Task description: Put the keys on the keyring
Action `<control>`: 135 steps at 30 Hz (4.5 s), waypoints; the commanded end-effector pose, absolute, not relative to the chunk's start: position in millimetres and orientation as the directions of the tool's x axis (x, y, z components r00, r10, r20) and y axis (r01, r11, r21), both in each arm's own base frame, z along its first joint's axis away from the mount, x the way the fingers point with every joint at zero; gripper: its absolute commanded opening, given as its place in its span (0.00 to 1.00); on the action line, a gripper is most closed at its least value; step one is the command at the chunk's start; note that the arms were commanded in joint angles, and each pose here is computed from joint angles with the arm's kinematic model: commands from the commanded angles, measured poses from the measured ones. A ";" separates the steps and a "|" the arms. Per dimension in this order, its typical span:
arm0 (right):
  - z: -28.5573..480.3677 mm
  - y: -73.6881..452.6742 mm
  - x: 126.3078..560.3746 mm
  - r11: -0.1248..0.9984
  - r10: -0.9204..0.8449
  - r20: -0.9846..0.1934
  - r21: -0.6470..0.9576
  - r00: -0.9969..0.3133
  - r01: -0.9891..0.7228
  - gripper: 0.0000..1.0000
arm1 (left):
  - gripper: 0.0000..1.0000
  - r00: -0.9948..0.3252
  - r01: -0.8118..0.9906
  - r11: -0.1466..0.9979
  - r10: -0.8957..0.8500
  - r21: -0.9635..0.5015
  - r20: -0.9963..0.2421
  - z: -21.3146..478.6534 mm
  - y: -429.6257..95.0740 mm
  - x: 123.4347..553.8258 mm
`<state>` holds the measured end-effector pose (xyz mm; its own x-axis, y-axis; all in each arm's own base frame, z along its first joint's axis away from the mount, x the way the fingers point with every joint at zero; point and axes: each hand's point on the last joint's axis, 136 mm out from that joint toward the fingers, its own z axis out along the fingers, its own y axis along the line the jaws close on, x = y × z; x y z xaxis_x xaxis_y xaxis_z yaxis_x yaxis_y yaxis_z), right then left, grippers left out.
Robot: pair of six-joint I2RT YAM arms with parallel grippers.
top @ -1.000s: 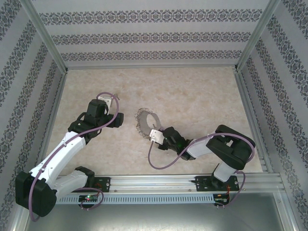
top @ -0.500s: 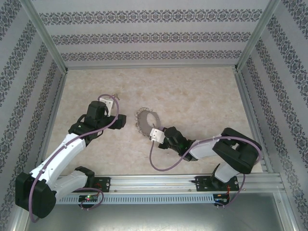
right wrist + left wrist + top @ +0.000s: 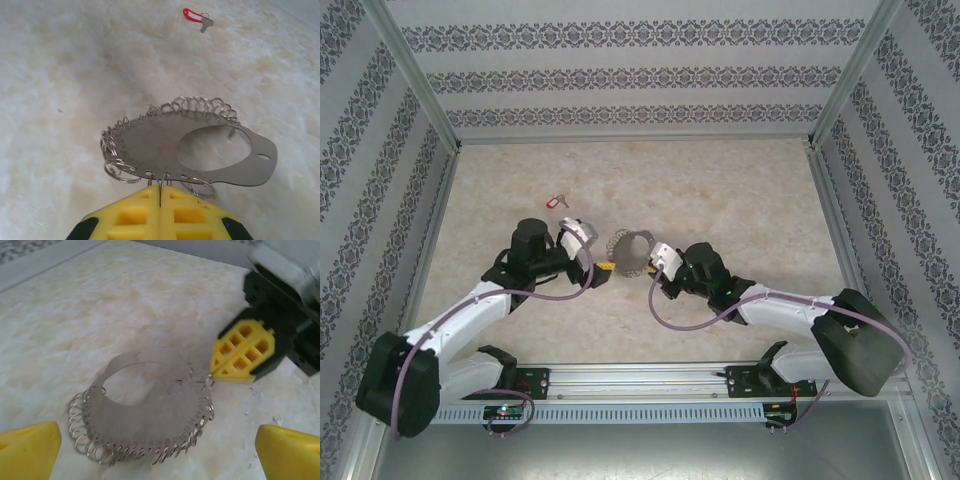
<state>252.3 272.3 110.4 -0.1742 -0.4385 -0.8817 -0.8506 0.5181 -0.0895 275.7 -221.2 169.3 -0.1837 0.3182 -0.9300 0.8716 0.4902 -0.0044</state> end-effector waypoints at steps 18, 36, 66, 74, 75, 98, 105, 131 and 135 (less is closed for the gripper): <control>146.5 276.8 255.7 0.498 -0.180 -0.885 0.294 -0.429 -0.816 0.00 | 0.96 0.198 0.892 0.257 0.518 0.373 -0.832 120.8 -287.6 292.6; 147.8 271.6 270.0 0.566 -0.084 -0.863 0.370 -0.498 -0.737 0.00 | 0.74 0.235 0.873 0.238 0.559 0.426 -0.795 111.6 -296.4 300.9; 157.9 268.8 290.2 0.621 0.045 -0.840 0.448 -0.541 -0.643 0.00 | 0.57 0.157 0.756 0.465 0.554 0.460 -0.817 109.3 -287.5 326.9; 148.6 273.3 283.5 0.593 -0.015 -0.844 0.425 -0.537 -0.684 0.00 | 0.23 0.111 0.728 0.513 0.567 0.455 -0.816 117.9 -281.6 336.6; 149.1 273.6 282.2 0.589 -0.018 -0.848 0.420 -0.530 -0.691 0.00 | 0.20 0.116 0.735 0.505 0.566 0.454 -0.817 120.7 -283.1 335.4; 194.8 248.9 232.9 0.407 -0.171 -0.957 0.148 -0.235 -0.901 0.30 | 0.00 0.005 0.796 0.546 0.429 0.263 -0.903 201.6 -290.5 318.8; 219.8 243.5 212.8 0.395 -0.147 -0.988 -0.019 -0.043 -0.919 0.34 | 0.00 0.056 0.812 0.506 0.429 0.291 -0.902 217.7 -290.7 308.3; 283.6 271.6 232.1 0.344 0.076 -0.992 0.124 -0.104 -0.931 0.43 | 0.00 0.162 0.833 0.448 0.364 0.325 -0.917 256.2 -303.9 287.4; 283.1 271.4 234.9 0.354 0.068 -0.992 0.122 -0.105 -0.927 0.46 | 0.00 0.170 0.831 0.448 0.357 0.328 -0.918 258.8 -303.5 285.6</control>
<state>236.1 268.7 264.2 -0.1361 0.0417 -0.9898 -0.9169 0.3732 0.1418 289.3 -293.4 220.5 0.0939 0.4350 -0.8955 0.8379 0.4512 0.3071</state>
